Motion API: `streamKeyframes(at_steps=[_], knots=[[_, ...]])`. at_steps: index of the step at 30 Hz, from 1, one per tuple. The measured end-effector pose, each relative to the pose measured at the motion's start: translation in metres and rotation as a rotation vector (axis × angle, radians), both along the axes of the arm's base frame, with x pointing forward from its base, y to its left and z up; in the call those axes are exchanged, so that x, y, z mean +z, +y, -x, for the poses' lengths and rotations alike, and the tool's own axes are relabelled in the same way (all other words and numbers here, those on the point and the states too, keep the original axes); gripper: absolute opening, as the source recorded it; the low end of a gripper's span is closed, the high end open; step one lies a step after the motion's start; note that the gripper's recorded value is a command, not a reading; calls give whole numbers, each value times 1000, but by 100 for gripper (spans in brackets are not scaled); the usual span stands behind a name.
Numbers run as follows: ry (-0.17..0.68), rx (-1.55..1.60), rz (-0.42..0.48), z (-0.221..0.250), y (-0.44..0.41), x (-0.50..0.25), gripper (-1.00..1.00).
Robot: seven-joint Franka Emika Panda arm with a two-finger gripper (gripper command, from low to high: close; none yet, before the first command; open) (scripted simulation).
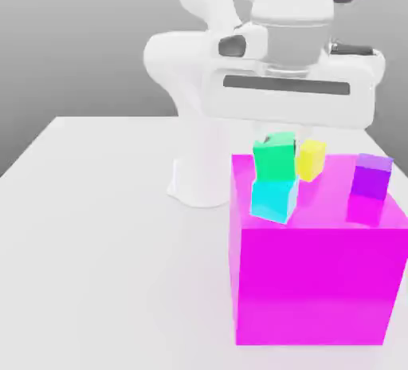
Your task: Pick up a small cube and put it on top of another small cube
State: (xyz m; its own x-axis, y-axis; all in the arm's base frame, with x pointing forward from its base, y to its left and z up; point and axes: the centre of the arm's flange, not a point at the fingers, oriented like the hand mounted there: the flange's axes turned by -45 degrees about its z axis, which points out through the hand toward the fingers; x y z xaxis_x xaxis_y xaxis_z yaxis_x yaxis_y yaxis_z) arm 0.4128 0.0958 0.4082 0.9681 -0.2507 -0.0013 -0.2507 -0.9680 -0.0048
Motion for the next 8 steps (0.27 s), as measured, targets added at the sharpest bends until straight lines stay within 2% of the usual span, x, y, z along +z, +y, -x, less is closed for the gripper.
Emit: streamKeyframes(at_steps=[4, 8], knots=[[0, 1, 3, 1, 0, -5, 100], [-1, 1, 4, 0, 0, 37, 100]])
